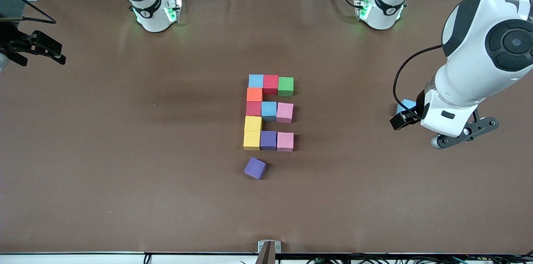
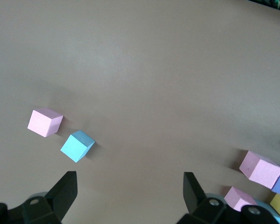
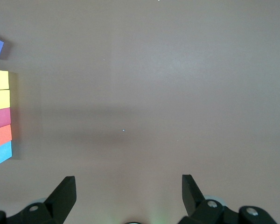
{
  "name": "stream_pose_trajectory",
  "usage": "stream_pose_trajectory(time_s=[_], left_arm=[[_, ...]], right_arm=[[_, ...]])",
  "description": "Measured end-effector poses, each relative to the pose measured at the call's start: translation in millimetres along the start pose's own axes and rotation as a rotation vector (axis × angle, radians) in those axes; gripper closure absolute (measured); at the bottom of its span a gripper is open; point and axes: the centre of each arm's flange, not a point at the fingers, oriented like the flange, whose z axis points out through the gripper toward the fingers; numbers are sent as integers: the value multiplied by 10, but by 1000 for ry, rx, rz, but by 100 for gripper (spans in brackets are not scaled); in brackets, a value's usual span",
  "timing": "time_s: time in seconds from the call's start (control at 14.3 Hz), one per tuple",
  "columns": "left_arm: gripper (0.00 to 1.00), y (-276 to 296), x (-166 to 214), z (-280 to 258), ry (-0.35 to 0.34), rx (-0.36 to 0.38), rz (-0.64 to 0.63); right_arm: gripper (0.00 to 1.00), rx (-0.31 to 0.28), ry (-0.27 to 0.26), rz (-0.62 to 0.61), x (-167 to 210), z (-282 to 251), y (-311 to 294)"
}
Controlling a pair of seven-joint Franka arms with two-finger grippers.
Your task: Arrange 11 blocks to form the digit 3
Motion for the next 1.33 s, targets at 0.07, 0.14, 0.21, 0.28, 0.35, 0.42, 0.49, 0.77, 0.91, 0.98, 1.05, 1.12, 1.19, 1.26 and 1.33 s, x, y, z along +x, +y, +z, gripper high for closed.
stream_pose_trajectory(time_s=[0.07, 0.14, 0.21, 0.28, 0.35, 0.42, 0.49, 0.77, 0.91, 0.98, 1.05, 1.12, 1.19, 1.26, 1.33], left_arm=[[0, -28, -14, -59, 1, -10, 23], [0, -116, -8, -136, 1, -21, 39], [0, -273, 16, -228, -3, -36, 53], [0, -488, 48, -330, -8, -53, 69], [0, -727, 69, -420, -12, -64, 84], [0, -950, 66, -489, -14, -68, 100], [0, -1140, 29, -535, -17, -67, 116], [0, -1448, -261, -580, -36, -48, 126], [0, -1475, -360, -595, -39, -45, 128], [0, -1503, -401, -601, -40, -43, 126], [0, -1526, -434, -606, -41, -42, 128], [0, -1538, -461, -604, -42, -42, 133], [0, -1540, -479, -602, -44, -42, 135], [0, -1547, -487, -600, -45, -43, 134], [0, -1568, -489, -596, -46, -44, 131]], right_arm=[[0, 0, 0, 0, 0, 0, 0], [0, 0, 0, 0, 0, 0, 0], [0, 0, 0, 0, 0, 0, -1], [0, 0, 0, 0, 0, 0, -1], [0, 0, 0, -1, 0, 0, -2], [0, 0, 0, -1, 0, 0, -4], [0, 0, 0, -1, 0, 0, -7], [0, 0, 0, -2, 0, 0, -9], [0, 0, 0, -2, 0, 0, -9], [0, 0, 0, -2, 0, 0, -9], [0, 0, 0, -2, 0, 0, -11], [0, 0, 0, -4, 1, 0, -18], [0, 0, 0, -8, 1, 0, -38], [0, -1, 0, -13, 2, 0, -63], [0, -1, 0, -17, 3, 0, -85]])
